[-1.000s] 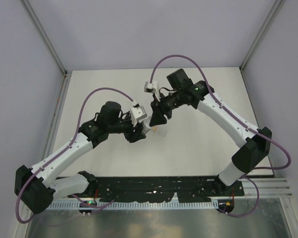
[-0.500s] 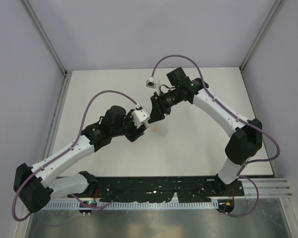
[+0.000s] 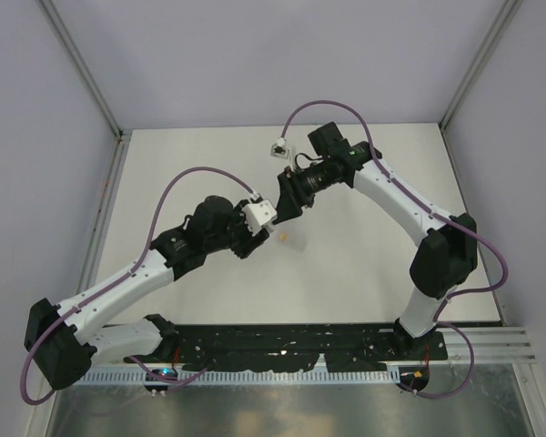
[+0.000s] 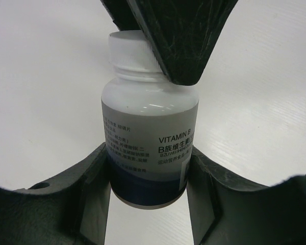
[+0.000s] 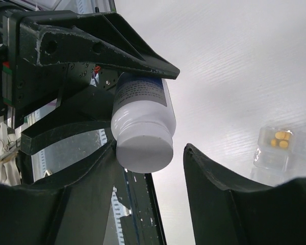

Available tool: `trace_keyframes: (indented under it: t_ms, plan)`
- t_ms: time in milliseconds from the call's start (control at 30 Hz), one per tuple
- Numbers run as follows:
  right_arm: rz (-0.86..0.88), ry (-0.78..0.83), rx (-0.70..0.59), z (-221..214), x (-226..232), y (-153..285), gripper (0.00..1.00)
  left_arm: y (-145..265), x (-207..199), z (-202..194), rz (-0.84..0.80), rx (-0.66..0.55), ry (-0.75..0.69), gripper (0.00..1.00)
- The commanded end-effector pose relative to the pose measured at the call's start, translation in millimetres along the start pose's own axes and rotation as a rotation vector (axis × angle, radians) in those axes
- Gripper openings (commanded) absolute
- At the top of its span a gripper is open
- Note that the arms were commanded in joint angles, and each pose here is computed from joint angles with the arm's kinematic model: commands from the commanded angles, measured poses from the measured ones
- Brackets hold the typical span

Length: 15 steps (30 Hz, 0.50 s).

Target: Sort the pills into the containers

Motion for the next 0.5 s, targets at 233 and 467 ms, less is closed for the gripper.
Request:
trace_keyframes:
  t_ms: [233, 467]
  plan:
    - [-0.025, 0.11, -0.066, 11.5, 14.2, 21.9, 0.71, 0.9, 0.0, 23.1, -0.001, -0.113, -0.036, 0.0]
    - [-0.019, 0.161, -0.065, 9.2, 24.3, 29.1, 0.75, 2.6, 0.0, 26.0, 0.0, -0.124, -0.031, 0.0]
Point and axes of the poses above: each gripper's point midway between its finger pads, its own y axis back along the fingers, its own x axis along the line the jaws close on, z = x × y, the point moved 6 cm from there along y, back along the fingers, and after that the axes turned 9 degrees about y, right-handed, at the moved point
